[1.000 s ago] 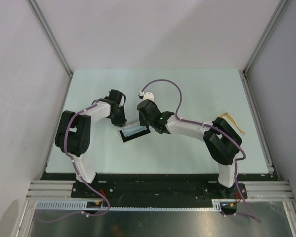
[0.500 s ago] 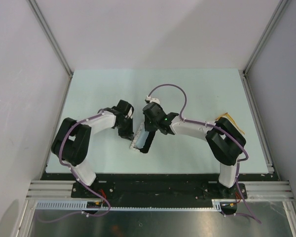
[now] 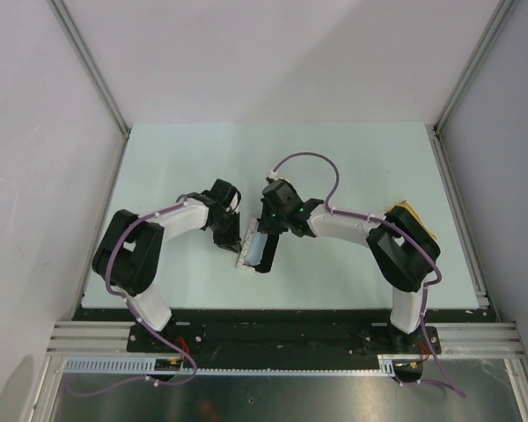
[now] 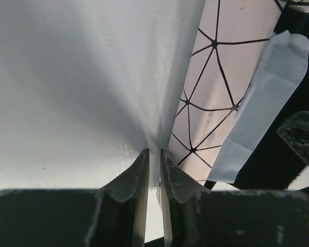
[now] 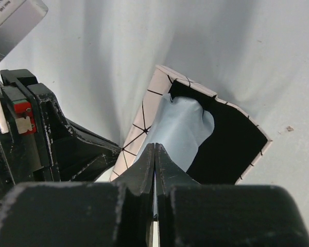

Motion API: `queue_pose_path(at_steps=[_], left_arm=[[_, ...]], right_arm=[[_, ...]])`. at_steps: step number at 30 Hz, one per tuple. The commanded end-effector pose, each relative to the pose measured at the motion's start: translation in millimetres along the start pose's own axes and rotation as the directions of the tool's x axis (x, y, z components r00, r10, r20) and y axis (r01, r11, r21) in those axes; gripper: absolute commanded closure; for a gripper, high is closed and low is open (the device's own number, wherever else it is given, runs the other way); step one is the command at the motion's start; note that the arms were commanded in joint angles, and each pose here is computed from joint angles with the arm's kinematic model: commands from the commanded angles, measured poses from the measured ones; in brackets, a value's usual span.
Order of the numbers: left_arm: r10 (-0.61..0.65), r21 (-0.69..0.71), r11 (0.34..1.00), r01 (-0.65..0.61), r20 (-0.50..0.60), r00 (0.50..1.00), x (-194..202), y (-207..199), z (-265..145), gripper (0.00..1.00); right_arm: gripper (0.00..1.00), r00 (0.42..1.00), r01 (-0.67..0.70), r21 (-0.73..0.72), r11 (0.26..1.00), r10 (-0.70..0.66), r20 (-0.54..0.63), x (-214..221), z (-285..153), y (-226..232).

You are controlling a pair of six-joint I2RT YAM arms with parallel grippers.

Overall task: Organize the sunglasses
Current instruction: Rotate the sunglasses case at the center of the board, then smooth out the folded cleaning cloth from the sunglasses case.

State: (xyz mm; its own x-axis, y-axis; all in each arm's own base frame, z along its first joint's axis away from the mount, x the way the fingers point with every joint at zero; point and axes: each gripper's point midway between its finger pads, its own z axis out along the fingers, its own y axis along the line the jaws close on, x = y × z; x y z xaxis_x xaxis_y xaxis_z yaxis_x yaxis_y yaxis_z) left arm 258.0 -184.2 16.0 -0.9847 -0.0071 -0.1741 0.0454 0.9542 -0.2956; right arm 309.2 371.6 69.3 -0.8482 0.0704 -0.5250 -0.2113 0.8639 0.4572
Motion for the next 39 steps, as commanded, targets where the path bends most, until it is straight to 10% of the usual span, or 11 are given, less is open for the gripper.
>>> queue_pose_path(at_steps=[1,39], left_arm=[[0.011,0.051,0.999,-0.012,0.022,1.0,-9,-15,-8,0.82],[0.007,0.05,0.999,-0.01,0.047,0.999,-17,-20,-12,0.82]], right_arm=[[1.0,0.999,-0.046,-0.053,0.998,0.045,-0.011,-2,9,6],[1.0,0.999,-0.027,-0.051,0.998,0.025,-0.04,14,38,-4]])
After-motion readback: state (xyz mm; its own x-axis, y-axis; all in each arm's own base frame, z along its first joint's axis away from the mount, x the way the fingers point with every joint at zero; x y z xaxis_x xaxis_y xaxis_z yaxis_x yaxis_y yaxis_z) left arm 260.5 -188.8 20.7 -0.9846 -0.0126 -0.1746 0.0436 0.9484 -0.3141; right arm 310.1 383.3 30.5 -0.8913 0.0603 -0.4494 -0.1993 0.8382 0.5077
